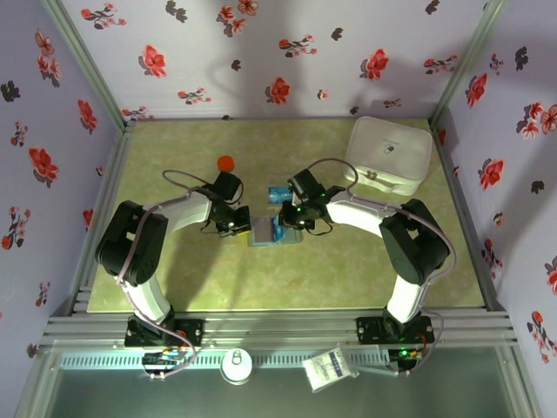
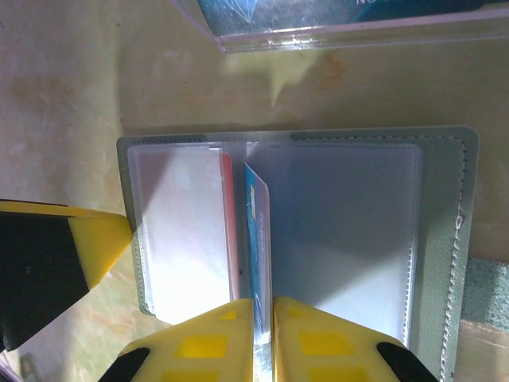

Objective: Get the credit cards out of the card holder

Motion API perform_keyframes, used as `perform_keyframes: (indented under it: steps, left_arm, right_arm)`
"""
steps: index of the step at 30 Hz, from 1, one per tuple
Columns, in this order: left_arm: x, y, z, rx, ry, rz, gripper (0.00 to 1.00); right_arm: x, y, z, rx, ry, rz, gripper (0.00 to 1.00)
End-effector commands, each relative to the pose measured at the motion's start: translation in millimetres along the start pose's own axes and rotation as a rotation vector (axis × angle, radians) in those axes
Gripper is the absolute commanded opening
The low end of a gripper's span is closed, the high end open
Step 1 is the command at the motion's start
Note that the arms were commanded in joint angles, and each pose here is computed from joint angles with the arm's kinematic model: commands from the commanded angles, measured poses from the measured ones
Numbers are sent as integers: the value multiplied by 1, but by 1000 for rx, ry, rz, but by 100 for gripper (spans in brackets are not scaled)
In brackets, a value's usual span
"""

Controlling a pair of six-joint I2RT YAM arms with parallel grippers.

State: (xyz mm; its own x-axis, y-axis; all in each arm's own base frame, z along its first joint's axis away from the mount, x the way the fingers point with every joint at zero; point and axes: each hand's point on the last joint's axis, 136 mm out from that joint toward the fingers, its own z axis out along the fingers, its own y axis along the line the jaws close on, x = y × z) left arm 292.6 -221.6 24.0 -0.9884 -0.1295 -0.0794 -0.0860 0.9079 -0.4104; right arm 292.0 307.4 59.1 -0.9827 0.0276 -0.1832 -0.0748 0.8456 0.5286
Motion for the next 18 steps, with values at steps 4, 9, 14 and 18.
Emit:
perform_keyframes:
  steps: [4,9,14,18]
  left_arm:
    - [5,5,7,1,32,7,4]
    - [5,2,8,17,34,7,4]
    - [3,0,9,20,33,10,4]
    - [1,-2,9,22,29,13,4]
  right_arm:
    - [0,-1,4,25,8,-3,13]
    - [-2,0,0,31,-5,-5,8]
    - [-6,2,-15,47,-44,-28,6]
    - [-10,0,-30,82,-63,-70,6]
